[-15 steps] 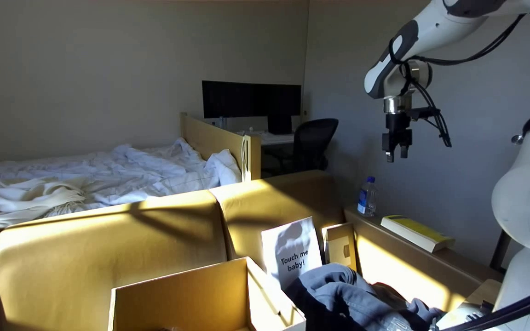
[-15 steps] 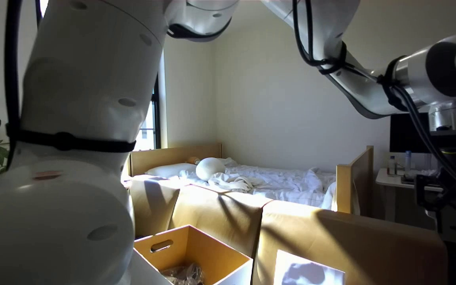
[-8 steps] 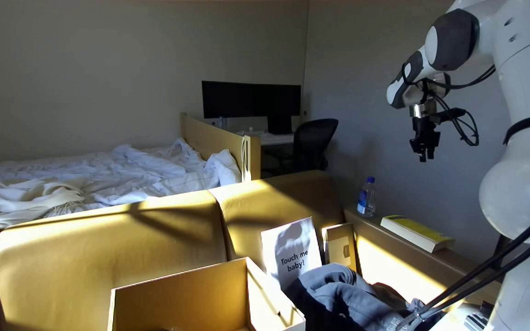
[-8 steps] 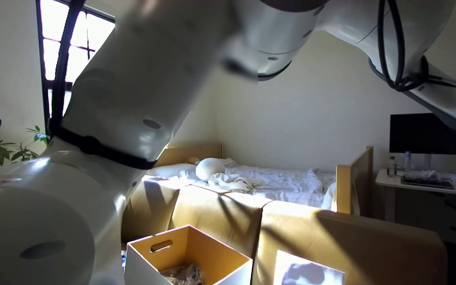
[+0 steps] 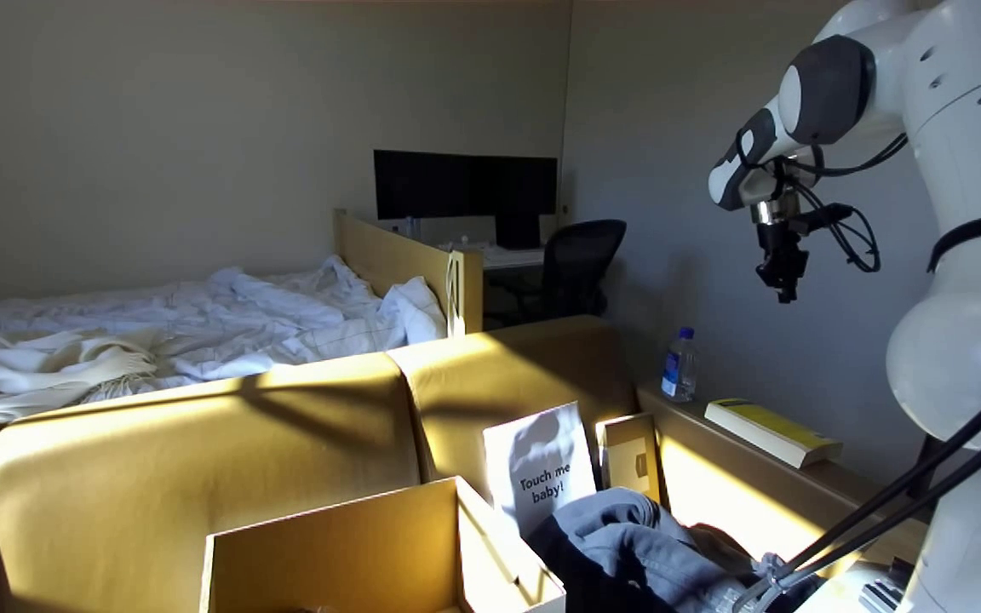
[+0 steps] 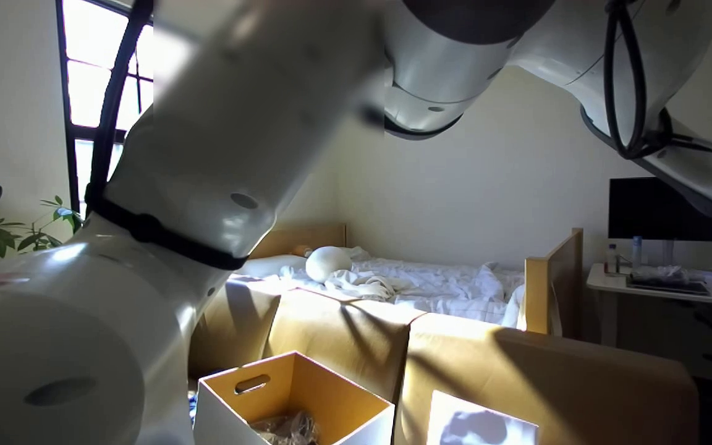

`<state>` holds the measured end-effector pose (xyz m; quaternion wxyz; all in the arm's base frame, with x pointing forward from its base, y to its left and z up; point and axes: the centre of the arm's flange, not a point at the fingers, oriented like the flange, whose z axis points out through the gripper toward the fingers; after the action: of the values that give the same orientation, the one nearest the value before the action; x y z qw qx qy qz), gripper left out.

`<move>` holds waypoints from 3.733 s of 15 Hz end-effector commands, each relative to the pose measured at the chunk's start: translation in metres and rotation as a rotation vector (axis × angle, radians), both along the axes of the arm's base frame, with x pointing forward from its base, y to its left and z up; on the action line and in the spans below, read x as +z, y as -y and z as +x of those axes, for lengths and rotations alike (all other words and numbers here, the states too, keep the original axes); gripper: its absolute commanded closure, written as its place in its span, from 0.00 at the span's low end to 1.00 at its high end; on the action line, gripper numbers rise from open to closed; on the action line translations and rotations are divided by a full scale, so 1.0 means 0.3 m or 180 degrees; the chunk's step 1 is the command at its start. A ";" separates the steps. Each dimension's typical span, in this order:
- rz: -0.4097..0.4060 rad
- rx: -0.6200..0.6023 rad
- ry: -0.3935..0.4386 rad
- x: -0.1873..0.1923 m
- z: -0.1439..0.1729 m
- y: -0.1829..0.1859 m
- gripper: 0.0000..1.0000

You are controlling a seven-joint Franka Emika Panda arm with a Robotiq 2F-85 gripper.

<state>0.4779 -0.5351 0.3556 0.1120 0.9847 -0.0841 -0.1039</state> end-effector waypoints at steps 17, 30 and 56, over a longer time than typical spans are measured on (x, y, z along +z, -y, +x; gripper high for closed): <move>-0.0304 -0.1832 -0.1229 -0.791 0.001 0.338 0.99; 0.0051 -0.2003 -0.0800 -0.912 0.010 0.269 1.00; 0.0399 -0.1898 -0.0931 -0.891 0.063 0.122 1.00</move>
<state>0.4954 -0.5575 0.0828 0.0467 0.9051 -0.3349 -0.2579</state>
